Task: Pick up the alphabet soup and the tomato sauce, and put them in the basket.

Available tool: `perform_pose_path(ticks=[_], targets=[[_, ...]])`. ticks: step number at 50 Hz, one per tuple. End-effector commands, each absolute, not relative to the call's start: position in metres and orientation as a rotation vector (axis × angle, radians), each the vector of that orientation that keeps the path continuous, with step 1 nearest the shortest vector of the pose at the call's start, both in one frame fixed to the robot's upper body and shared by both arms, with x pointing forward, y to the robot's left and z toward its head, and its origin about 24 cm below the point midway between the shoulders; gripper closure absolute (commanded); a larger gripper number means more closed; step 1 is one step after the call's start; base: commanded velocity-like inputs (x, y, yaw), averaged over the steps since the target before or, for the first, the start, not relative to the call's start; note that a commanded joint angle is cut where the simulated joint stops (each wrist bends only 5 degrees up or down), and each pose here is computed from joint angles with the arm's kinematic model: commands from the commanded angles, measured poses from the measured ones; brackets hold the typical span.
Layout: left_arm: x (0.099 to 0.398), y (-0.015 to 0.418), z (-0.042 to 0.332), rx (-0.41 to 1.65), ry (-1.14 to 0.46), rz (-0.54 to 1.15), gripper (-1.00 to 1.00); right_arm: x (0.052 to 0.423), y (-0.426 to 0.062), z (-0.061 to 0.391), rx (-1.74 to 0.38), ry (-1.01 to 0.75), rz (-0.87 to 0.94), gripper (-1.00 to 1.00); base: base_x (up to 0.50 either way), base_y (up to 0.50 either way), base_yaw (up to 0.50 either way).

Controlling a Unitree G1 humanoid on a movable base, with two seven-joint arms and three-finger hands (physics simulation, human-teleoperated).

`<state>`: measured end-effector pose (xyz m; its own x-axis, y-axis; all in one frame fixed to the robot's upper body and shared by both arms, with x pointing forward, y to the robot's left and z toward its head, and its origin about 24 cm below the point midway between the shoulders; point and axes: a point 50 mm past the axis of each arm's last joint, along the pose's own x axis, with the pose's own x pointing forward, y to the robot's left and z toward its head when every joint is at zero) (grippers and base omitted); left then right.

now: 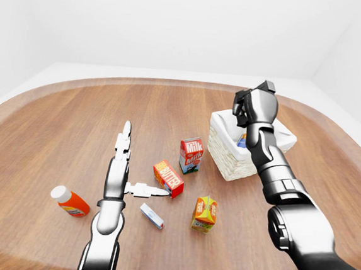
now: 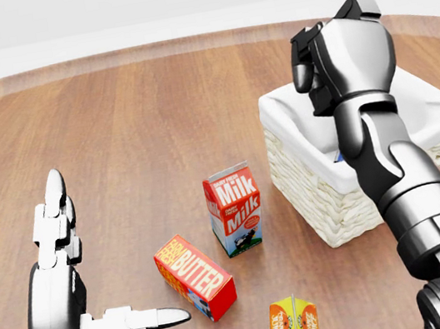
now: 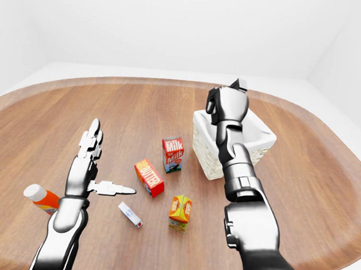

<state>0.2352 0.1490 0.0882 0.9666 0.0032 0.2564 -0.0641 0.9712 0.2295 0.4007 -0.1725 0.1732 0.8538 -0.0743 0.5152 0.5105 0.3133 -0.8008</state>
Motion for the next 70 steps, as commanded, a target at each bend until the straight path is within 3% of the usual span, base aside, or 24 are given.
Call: perform_pose_path(ticks=[1, 23, 70], targets=[[0.235, 0.149, 0.088, 0.243, -0.258, 0.036, -1.00, 0.413, -0.178, 0.170, -1.266, -0.312, -0.359, 1.00, 0.00, 0.00, 0.00], [0.237, 0.150, 0.088, 0.229, -0.255, 0.033, -1.00, 0.419, -0.170, 0.181, -1.287, -0.299, -0.337, 1.00, 0.00, 0.00, 0.00], [0.237, 0.149, 0.085, 0.225, -0.242, 0.030, -1.00, 0.411, -0.191, 0.146, -1.324, -0.164, -0.316, 1.00, 0.00, 0.00, 0.00]])
